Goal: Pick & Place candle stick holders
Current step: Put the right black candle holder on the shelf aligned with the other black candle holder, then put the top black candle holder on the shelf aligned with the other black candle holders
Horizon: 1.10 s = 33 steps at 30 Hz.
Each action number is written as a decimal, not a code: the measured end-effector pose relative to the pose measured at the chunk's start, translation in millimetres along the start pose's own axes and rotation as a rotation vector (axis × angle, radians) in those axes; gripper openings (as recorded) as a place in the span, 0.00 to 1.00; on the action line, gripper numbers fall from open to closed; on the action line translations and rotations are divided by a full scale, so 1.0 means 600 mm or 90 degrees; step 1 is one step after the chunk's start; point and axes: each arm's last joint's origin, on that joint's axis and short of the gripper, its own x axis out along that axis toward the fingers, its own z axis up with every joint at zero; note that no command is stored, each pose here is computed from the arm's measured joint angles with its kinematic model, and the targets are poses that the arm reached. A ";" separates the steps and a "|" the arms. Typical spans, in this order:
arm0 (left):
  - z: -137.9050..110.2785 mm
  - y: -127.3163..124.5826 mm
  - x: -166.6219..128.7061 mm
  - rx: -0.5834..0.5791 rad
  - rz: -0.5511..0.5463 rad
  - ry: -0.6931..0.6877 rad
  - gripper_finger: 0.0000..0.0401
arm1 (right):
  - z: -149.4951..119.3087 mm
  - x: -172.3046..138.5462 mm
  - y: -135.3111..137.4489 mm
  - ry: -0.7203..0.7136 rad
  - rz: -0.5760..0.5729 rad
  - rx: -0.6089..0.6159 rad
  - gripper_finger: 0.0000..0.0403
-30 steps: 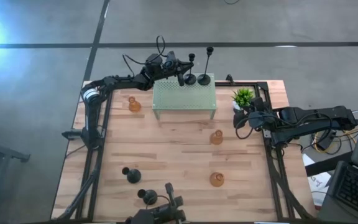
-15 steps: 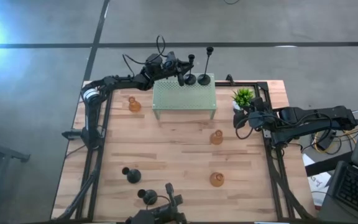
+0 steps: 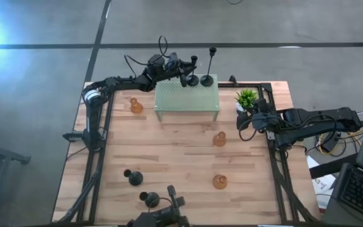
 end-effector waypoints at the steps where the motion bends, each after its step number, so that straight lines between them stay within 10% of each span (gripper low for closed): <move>1: 0.000 0.000 0.000 0.000 0.000 0.000 0.25 | 0.000 0.000 0.000 0.000 0.000 0.000 0.54; 33: 0.016 -0.005 -0.008 -0.038 -0.009 0.029 0.57 | 0.000 0.000 0.000 0.000 0.000 0.000 0.54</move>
